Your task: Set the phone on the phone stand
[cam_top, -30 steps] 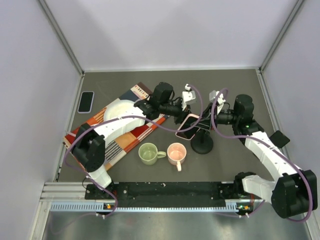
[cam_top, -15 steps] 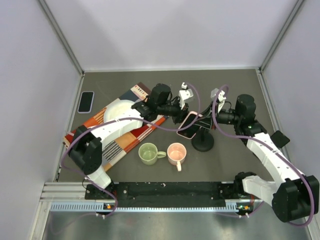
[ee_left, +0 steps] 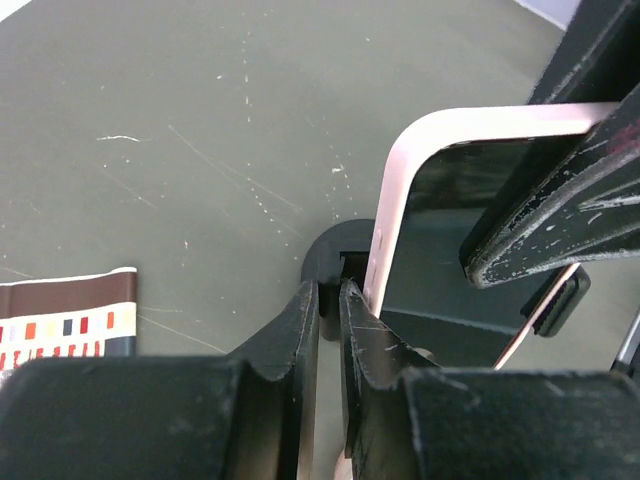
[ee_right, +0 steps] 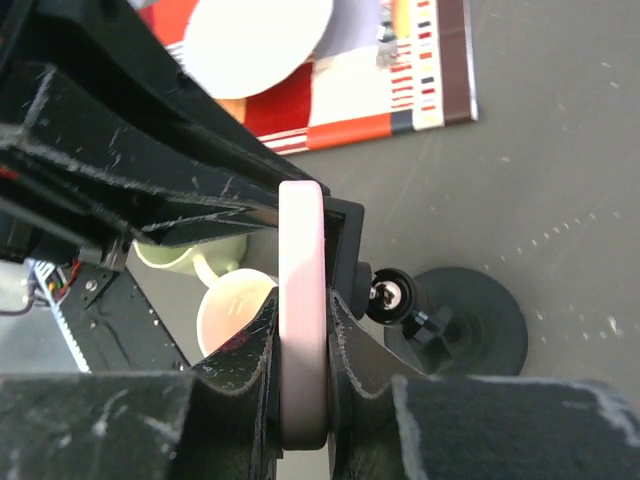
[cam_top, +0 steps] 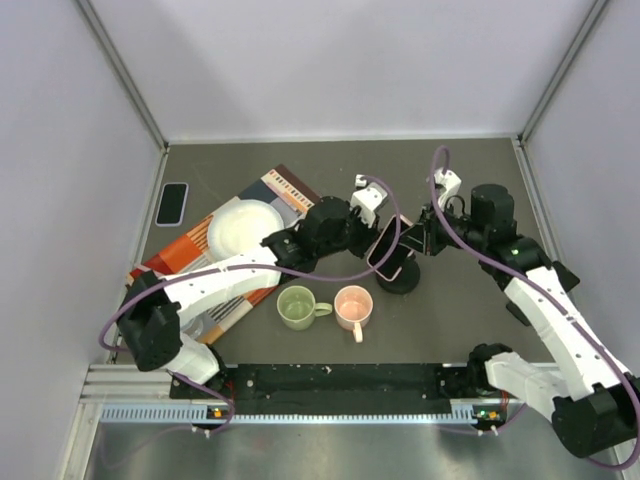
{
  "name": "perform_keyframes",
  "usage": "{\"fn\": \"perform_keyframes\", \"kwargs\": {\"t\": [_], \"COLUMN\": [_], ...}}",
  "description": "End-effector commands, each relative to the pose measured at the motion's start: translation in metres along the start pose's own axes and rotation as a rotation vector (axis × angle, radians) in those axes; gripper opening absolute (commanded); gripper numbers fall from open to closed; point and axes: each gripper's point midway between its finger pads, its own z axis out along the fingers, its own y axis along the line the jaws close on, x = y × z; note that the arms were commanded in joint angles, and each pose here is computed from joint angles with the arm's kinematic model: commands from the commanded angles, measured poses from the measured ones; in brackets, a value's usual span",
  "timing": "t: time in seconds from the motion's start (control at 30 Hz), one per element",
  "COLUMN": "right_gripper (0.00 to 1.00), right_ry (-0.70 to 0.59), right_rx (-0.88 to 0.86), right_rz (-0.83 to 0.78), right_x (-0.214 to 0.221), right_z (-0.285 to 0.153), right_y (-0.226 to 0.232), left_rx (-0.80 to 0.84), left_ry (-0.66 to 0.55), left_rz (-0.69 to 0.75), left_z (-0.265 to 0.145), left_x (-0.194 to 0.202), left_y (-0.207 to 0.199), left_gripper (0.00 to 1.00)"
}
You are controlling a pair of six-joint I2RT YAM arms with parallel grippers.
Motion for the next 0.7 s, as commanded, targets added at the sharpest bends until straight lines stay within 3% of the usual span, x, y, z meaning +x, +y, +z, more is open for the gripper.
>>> {"fn": "perform_keyframes", "kwargs": {"t": [0.0, 0.17, 0.3, 0.4, 0.67], "right_gripper": [0.00, 0.00, 0.00, 0.00, 0.00], "right_ry": [0.108, 0.200, 0.186, 0.179, 0.190], "right_rx": [0.449, 0.569, 0.762, 0.807, 0.673], "right_rz": [0.080, 0.057, 0.069, 0.091, 0.120], "right_x": [0.023, 0.037, 0.032, 0.026, 0.032], "right_z": [-0.050, -0.057, -0.068, -0.062, -0.026], "right_y": [-0.051, -0.056, -0.079, -0.089, -0.092], "left_rx": [-0.556, -0.771, -0.880, -0.799, -0.687], "left_ry": [-0.188, -0.220, -0.243, -0.235, -0.135], "left_rz": [-0.061, -0.018, 0.035, 0.021, 0.013], "left_z": [-0.047, -0.070, -0.087, -0.084, -0.088], "left_x": [-0.050, -0.052, -0.064, -0.057, -0.038], "left_y": [0.093, 0.104, 0.096, 0.081, 0.066], "left_gripper": [0.00, 0.00, 0.00, 0.00, 0.00]}}
